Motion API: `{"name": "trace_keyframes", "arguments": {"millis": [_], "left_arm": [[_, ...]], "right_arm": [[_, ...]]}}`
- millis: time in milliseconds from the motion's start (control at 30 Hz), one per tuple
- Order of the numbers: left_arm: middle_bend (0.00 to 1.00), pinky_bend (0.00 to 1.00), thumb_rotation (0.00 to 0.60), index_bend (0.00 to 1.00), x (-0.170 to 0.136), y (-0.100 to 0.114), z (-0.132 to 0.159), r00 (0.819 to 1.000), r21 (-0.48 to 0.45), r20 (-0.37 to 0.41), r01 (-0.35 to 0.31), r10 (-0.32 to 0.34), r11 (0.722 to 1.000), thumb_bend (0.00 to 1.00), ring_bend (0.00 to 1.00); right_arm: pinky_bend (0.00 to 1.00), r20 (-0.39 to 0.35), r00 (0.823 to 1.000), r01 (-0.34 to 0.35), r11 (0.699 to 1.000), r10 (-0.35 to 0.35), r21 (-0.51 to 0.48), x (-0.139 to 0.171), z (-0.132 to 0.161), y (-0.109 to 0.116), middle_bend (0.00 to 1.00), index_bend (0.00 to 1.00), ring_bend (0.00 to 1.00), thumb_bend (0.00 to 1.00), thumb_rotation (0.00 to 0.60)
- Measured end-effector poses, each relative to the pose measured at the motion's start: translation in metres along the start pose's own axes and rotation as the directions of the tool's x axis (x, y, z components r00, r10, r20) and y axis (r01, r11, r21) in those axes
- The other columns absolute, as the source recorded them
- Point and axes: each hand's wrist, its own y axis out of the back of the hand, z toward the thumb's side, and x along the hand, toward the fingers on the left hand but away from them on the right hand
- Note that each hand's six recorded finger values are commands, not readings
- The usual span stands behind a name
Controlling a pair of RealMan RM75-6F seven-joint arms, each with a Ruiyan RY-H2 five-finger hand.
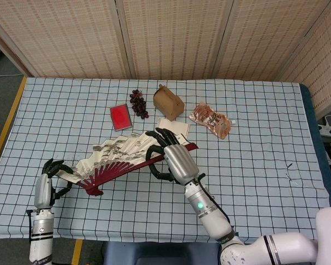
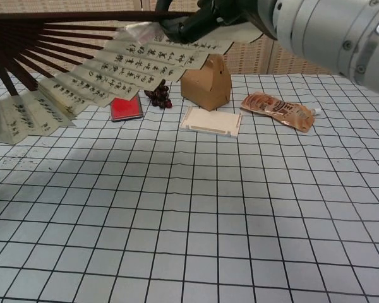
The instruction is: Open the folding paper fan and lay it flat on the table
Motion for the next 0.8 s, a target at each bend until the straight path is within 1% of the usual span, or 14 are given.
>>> {"name": "trace_keyframes", "arguments": {"millis": [133, 300, 400, 467, 500, 567, 633, 800], "left_arm": [[0.48, 0.09, 0.6, 0.83, 0.0, 0.004, -0.009, 0.999, 0.014, -0.003, -0.032, 0.032, 0.999, 0.66, 0.23], [0.49, 0.1, 0.6, 0.82, 0.0, 0.005, -0.011, 0.999, 0.01, 0.004, -0.048, 0.047, 0.999, 0.66, 0.24], [0.49, 0.1, 0.6, 0.82, 0.001, 0.007, -0.012, 0.998, 0.035, 0.02, -0.065, 0.064, 0.997, 0.66, 0.24], [0.49, 0.1, 0.6, 0.81, 0.001, 0.007, -0.015, 0.997, 0.059, 0.025, -0.071, 0.07, 0.996, 0.66, 0.24], [0.49, 0.1, 0.6, 0.79, 0.001, 0.006, -0.017, 0.997, 0.076, 0.029, -0.072, 0.07, 0.995, 0.66, 0.24], [0.48, 0.1, 0.6, 0.7, 0.0, 0.004, -0.02, 0.997, 0.102, 0.04, -0.067, 0.063, 0.993, 0.64, 0.24], [0.47, 0.09, 0.6, 0.64, -0.001, -0.001, -0.021, 0.997, 0.138, 0.061, -0.055, 0.047, 0.989, 0.62, 0.23], [0.45, 0.09, 0.6, 0.59, -0.007, -0.016, -0.029, 0.993, 0.246, 0.115, -0.021, -0.008, 0.969, 0.61, 0.23]], "right_arm": [[0.0, 0.001, 1.0, 0.024, 0.996, -0.024, 0.087, 0.008, -0.011, 0.01, 0.12, 0.7, 0.0, 0.61, 0.6], [0.0, 0.006, 1.0, 0.027, 0.993, -0.028, 0.112, 0.012, -0.016, 0.012, 0.12, 0.7, 0.0, 0.61, 0.6], [0.0, -0.003, 0.999, 0.037, 0.989, -0.036, 0.144, 0.017, -0.019, 0.013, 0.12, 0.7, 0.0, 0.61, 0.6], [0.0, -0.014, 0.999, 0.043, 0.982, -0.041, 0.184, 0.024, -0.023, 0.012, 0.12, 0.7, 0.0, 0.61, 0.6], [0.0, -0.019, 0.999, 0.044, 0.979, -0.041, 0.2, 0.027, -0.026, 0.011, 0.12, 0.7, 0.0, 0.61, 0.6], [0.0, -0.022, 0.999, 0.038, 0.971, -0.034, 0.236, 0.037, -0.034, 0.008, 0.12, 0.69, 0.0, 0.61, 0.6], [0.0, -0.02, 0.999, 0.032, 0.965, -0.027, 0.262, 0.045, -0.043, 0.004, 0.12, 0.69, 0.0, 0.61, 0.6], [0.0, -0.006, 0.999, 0.038, 0.952, -0.038, 0.304, 0.067, -0.069, -0.003, 0.12, 0.69, 0.0, 0.61, 0.6]]}}
